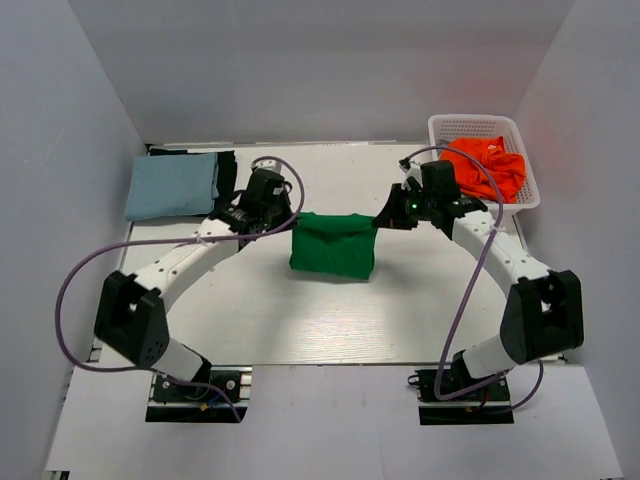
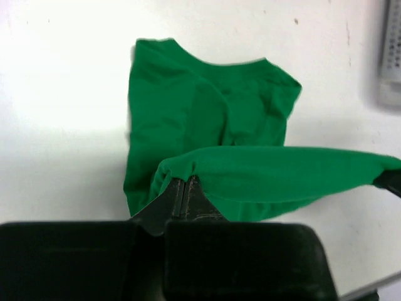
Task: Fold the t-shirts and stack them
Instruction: Fold the long partially folded tshirt into a neat square
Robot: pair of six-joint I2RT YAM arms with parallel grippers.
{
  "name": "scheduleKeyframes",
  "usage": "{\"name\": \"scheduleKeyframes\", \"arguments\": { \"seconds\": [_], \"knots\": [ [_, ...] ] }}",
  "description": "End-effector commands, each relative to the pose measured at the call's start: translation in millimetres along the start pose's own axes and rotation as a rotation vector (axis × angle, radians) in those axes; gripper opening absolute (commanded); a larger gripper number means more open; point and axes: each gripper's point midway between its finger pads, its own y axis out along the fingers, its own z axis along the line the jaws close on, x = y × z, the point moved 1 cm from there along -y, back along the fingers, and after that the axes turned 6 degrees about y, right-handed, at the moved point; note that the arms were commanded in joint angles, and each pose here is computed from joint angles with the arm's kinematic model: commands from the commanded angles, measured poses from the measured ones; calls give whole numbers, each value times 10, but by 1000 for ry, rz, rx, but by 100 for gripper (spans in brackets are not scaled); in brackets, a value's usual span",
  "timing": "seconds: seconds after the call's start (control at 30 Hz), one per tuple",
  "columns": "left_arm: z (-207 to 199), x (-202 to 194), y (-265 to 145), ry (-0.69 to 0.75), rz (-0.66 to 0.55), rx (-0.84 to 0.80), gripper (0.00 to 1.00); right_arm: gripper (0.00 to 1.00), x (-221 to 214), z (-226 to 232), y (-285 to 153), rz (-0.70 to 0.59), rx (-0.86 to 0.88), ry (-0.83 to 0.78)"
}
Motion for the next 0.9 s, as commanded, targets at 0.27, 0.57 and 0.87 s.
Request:
{"name": "scheduleKeyframes", "arguments": {
  "seconds": [0.27,0.57,0.87],
  "knots": [
    [109,455,705,60,-50,79,0,0,478,-312,418,6,87,70],
    [204,525,1385,99,5,109,13,0,812,-681,754,7,72,96],
    [47,690,1393,172,-40,2,100,90,923,-710,821,-7,105,123]
  ]
}}
